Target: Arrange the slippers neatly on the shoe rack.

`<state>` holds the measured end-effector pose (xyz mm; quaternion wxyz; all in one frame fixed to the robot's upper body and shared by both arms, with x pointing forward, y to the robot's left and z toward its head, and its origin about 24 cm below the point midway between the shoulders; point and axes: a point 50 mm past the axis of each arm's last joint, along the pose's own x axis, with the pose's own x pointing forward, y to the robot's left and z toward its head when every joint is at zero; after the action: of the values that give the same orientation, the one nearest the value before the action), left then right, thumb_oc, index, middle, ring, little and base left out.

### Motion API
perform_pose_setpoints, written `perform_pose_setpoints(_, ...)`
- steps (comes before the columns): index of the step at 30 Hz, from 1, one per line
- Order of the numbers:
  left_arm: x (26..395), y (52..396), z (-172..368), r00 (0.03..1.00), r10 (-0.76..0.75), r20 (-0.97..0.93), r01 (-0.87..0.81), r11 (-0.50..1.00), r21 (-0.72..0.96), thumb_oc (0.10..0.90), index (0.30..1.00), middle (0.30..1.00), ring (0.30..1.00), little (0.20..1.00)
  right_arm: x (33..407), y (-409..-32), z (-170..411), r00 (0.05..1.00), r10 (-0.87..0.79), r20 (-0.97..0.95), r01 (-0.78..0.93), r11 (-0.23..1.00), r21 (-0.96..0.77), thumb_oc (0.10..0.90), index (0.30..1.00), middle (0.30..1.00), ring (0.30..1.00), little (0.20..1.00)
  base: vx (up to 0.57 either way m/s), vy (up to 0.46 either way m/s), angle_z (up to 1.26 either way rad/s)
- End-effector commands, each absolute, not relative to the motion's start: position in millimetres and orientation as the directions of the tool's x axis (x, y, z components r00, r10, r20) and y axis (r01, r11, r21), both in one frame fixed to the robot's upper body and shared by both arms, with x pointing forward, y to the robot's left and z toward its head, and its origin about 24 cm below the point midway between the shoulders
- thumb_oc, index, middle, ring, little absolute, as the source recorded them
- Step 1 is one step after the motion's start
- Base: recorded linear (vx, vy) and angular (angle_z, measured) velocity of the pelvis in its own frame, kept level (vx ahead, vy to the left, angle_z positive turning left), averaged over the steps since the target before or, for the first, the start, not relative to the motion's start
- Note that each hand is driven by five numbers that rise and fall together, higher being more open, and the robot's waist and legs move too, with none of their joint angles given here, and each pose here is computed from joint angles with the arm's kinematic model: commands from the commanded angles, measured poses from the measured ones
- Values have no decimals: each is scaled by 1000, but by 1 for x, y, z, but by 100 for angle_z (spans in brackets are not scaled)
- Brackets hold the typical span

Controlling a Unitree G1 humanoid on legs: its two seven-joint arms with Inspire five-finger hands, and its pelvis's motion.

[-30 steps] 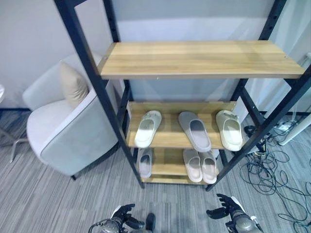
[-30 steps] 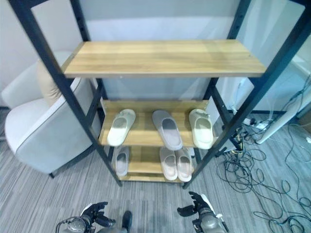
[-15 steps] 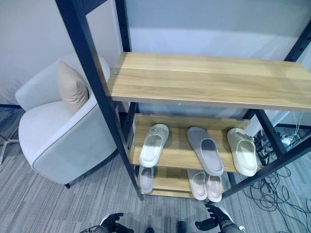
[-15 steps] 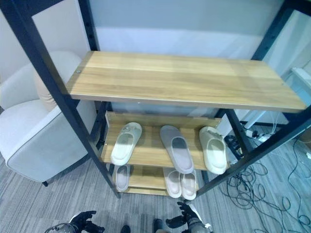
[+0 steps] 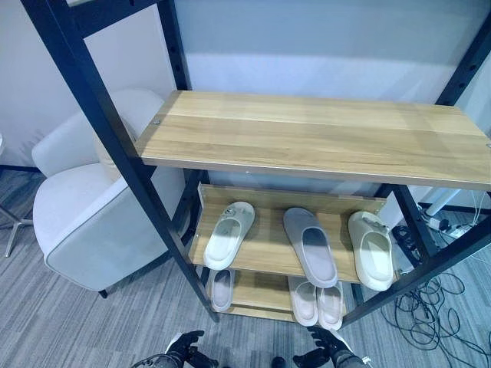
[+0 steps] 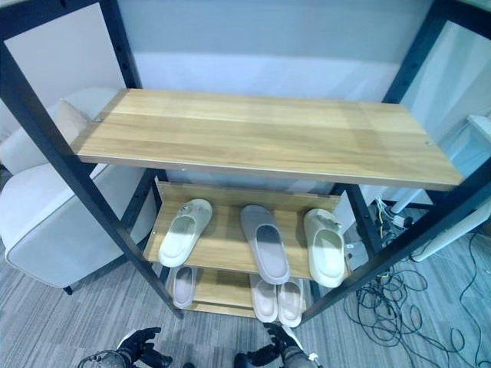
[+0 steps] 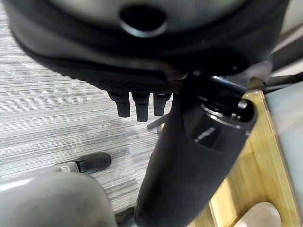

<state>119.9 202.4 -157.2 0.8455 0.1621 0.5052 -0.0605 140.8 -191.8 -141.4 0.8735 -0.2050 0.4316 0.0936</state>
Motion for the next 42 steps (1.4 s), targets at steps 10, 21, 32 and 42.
perform_pose_setpoints(10,135,180,-154,533,-19,-846,364,908,209,800,900,900,900,900,202,-136,-81,793,347,-500,-442,894,-80,800,900,900,900,900,-25,20,1)
perform_pose_setpoints(21,124,184,-158,509,-3,-861,362,908,211,800,900,900,900,900,225,-130,1,853,500,-149,-503,864,20,800,900,900,900,900,0,0,0)
perform_pose_setpoints(32,113,178,-161,485,-15,-874,371,909,191,800,900,900,900,900,228,-143,46,887,460,51,-462,886,42,800,900,900,900,900,3,-2,-1)
perform_pose_setpoints(42,102,173,-165,459,-15,-888,360,917,171,800,900,900,900,900,232,-160,74,923,330,197,-340,940,15,800,900,900,900,900,0,0,0)
